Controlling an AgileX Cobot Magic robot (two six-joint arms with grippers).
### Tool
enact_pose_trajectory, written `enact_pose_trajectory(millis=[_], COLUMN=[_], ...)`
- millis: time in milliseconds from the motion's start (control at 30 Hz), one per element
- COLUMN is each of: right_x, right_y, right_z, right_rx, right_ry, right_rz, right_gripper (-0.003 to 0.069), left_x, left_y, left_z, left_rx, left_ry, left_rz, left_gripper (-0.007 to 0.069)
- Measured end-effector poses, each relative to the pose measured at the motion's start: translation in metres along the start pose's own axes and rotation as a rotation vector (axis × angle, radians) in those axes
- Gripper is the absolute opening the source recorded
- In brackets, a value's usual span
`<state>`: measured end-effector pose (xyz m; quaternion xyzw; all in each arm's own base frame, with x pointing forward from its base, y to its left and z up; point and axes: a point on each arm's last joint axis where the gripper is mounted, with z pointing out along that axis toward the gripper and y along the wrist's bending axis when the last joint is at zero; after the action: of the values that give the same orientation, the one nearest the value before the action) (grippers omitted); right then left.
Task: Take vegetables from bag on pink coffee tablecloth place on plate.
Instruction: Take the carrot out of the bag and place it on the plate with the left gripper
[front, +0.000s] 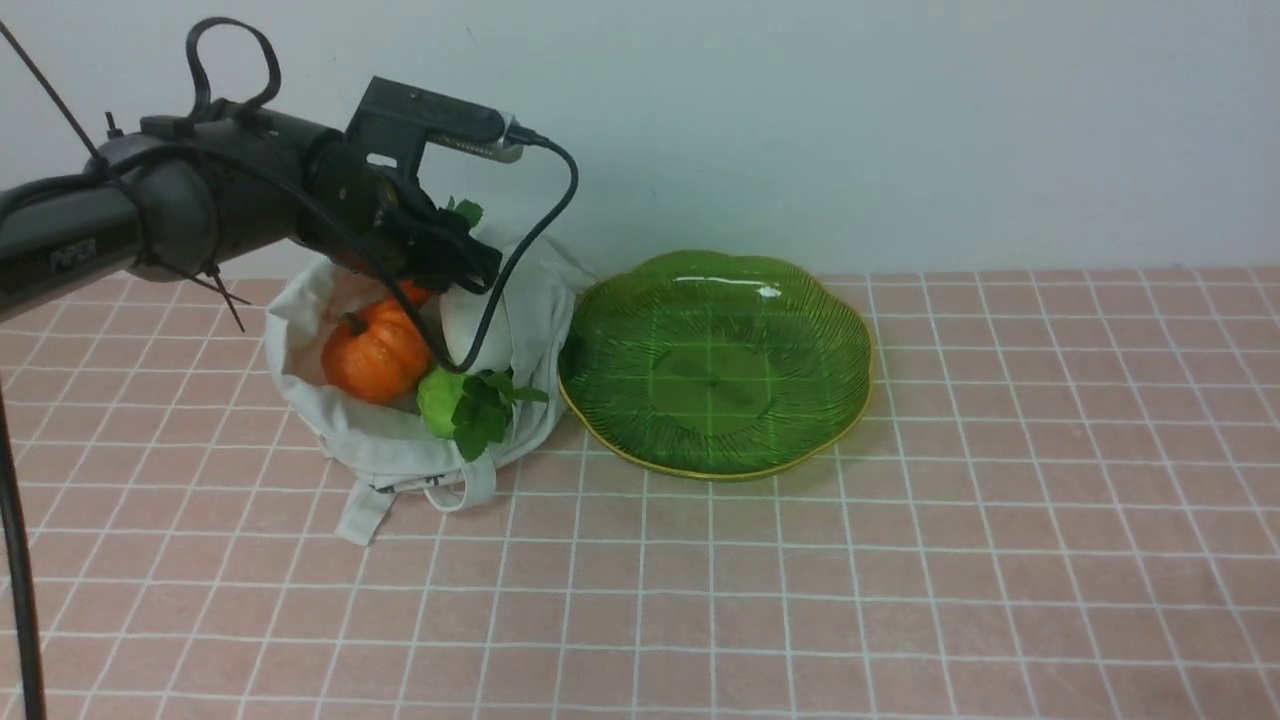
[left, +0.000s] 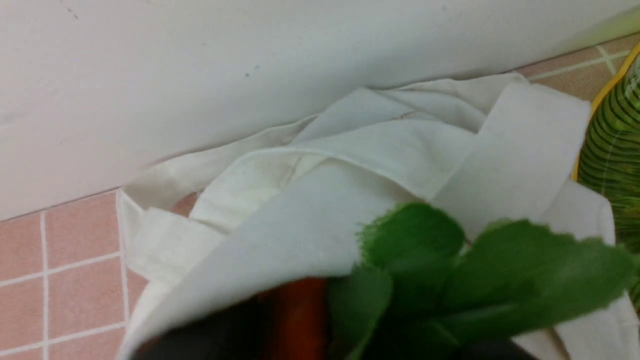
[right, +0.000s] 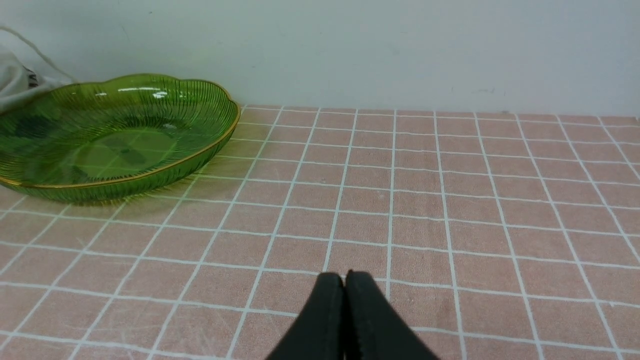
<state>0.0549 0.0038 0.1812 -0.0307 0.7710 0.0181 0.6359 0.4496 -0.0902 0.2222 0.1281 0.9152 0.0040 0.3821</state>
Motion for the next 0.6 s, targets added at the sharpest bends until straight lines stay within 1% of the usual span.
enact_pose_trajectory(millis=[100,167,300,367,433,467,500,567,600], right_x=[0.0,0.0,0.0,0.0,0.0,0.0,0.0,0.0,0.0], right_y=[0.0,0.0,0.0,0.0,0.0,0.0,0.0,0.0,0.0], right_z=[0.0,0.0,0.0,0.0,0.0,0.0,0.0,0.0,0.0], right_rx=[0.0,0.0,0.0,0.0,0.0,0.0,0.0,0.0,0.0], right_ry=[0.0,0.0,0.0,0.0,0.0,0.0,0.0,0.0,0.0], right_rz=[0.0,0.0,0.0,0.0,0.0,0.0,0.0,0.0,0.0], right_gripper=[-0.0016,-0.0016,-0.0016,-0.0016,-0.0016,-0.0016,-0.0016,-0.0016,-0.0016], left_x=[0.0,-0.003,-0.013,-0.02,-0.023,-0.028,-0.03,-0.033,-0.035], left_y=[0.001,0.003,0.006,0.004,0.002,-0.008,-0.016,-0.026,-0.035], left_z=[-0.01,-0.027,-0.057,-0.081,-0.091,-0.111,-0.121,-0.131,-0.136], left_rx=[-0.005,-0.012,-0.018,-0.009,0.001,0.045,0.079,0.117,0.153], left_ry=[0.049,0.075,0.063,0.042,0.034,0.018,0.003,-0.014,-0.027], left_rz=[0.002,0.006,0.001,-0.012,-0.021,-0.05,-0.059,-0.069,-0.079], left_gripper=[0.0324,0.0324,0.0324,0.0324,0.0324,0.0324,0.0324,0.0324,0.0324])
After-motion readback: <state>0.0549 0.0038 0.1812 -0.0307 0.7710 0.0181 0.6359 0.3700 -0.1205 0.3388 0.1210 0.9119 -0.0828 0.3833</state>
